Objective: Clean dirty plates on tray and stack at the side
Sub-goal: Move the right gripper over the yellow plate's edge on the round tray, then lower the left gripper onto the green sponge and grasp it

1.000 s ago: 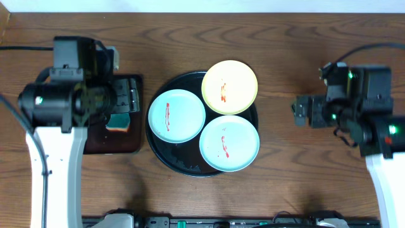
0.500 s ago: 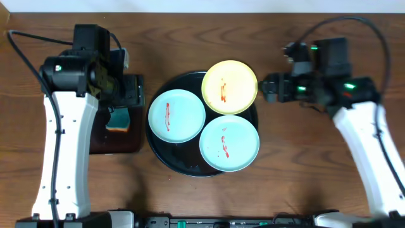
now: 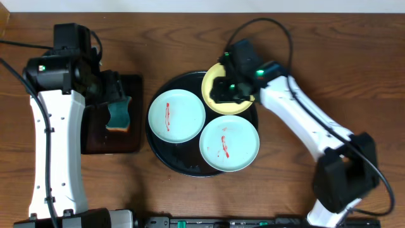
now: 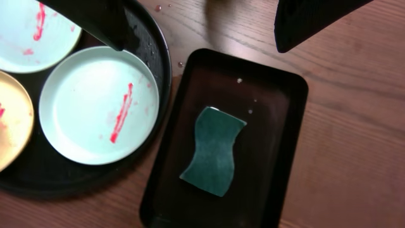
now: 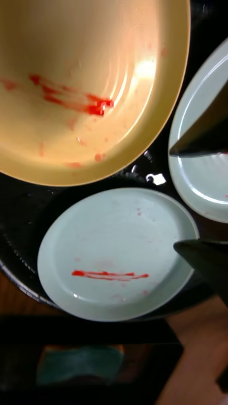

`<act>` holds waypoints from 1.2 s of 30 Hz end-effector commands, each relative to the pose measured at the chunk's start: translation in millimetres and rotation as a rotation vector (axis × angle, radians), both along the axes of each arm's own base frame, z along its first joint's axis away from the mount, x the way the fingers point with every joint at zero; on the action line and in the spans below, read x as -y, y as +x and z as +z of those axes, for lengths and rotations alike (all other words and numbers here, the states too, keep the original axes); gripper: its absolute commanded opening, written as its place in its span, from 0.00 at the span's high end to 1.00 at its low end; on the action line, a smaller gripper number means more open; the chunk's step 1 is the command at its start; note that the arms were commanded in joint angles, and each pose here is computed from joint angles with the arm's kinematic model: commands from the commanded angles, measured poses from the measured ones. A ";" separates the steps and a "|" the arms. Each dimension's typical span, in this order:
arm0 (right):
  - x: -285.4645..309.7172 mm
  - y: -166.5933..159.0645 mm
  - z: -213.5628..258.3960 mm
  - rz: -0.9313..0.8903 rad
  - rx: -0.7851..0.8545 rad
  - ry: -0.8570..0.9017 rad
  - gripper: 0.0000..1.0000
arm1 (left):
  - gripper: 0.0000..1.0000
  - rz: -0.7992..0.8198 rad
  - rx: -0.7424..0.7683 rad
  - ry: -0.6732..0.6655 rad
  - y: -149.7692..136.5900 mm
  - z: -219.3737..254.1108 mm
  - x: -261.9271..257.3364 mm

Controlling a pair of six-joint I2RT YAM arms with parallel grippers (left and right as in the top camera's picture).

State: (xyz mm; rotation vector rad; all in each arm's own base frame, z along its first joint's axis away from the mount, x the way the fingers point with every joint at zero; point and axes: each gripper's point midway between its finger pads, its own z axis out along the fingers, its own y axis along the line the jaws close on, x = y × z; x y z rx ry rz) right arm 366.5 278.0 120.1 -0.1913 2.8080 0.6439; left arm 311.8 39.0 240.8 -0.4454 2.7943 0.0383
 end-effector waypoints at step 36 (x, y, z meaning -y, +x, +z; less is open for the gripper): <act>-41.8 -11.5 -128.4 -0.009 -0.091 -0.196 0.99 | 0.26 0.034 -0.170 0.003 17.2 -54.4 -13.8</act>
